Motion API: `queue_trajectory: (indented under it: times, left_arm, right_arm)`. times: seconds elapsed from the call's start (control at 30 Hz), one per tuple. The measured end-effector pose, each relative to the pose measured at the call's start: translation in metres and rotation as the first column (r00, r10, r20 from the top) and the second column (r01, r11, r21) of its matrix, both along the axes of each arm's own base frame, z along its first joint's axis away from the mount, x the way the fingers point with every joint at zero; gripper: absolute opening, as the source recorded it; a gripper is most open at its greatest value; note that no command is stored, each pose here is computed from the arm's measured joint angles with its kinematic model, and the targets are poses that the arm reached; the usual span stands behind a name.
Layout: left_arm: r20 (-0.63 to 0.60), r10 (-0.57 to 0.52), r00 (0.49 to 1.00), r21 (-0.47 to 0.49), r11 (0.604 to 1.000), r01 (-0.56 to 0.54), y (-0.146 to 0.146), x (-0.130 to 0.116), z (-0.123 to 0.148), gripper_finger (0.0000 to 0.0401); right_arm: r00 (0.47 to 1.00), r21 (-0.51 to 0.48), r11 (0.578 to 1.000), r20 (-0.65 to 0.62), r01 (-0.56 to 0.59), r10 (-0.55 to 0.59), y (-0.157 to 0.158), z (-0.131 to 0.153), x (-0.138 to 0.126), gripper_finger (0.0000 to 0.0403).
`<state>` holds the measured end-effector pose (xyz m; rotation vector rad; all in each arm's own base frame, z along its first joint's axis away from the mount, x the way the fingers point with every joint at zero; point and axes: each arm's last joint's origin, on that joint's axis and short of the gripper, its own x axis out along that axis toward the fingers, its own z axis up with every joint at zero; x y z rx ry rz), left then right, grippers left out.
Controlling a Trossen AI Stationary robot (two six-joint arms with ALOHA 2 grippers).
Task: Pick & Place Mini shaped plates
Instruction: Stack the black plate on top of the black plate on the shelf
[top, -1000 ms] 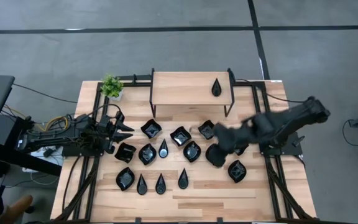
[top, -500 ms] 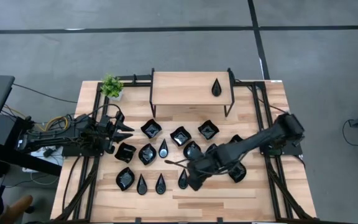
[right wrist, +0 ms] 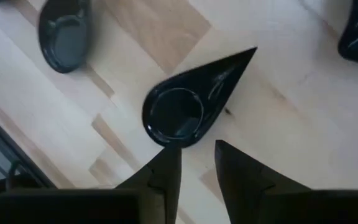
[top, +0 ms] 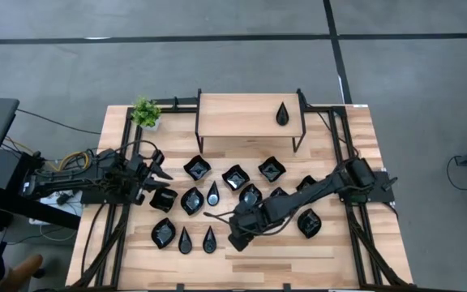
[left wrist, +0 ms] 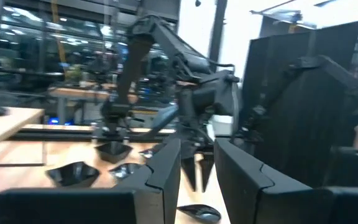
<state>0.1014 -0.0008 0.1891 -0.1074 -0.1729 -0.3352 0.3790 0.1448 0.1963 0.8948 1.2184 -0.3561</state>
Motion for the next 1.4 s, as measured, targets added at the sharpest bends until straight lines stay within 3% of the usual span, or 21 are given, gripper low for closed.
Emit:
queue_trajectory:
  times: [0.23,0.37,0.8,1.4]
  left_arm:
    - [0.000,-0.017,1.000,0.004,1.000,0.017,0.000,0.000,0.000,0.0099]
    - [0.001,-0.018,1.000,0.004,1.000,0.018,0.000,0.000,0.000,0.0099]
    - [0.008,-0.019,1.000,0.005,1.000,0.019,-0.001,0.000,0.001,0.0099]
    - [0.015,-0.018,1.000,0.006,1.000,0.017,-0.001,-0.001,0.001,0.0099]
  right_arm:
    - [0.999,-0.045,0.998,0.017,0.042,-0.041,-0.010,-0.001,0.004,0.0145]
    - [0.998,-0.059,0.997,-0.014,0.052,-0.053,-0.011,-0.015,0.008,0.0158]
    - [0.996,-0.106,0.993,-0.062,0.052,-0.059,-0.010,-0.020,0.004,0.0144]
    - [0.996,-0.077,0.993,0.003,0.088,-0.088,-0.002,-0.025,0.004,0.0135]
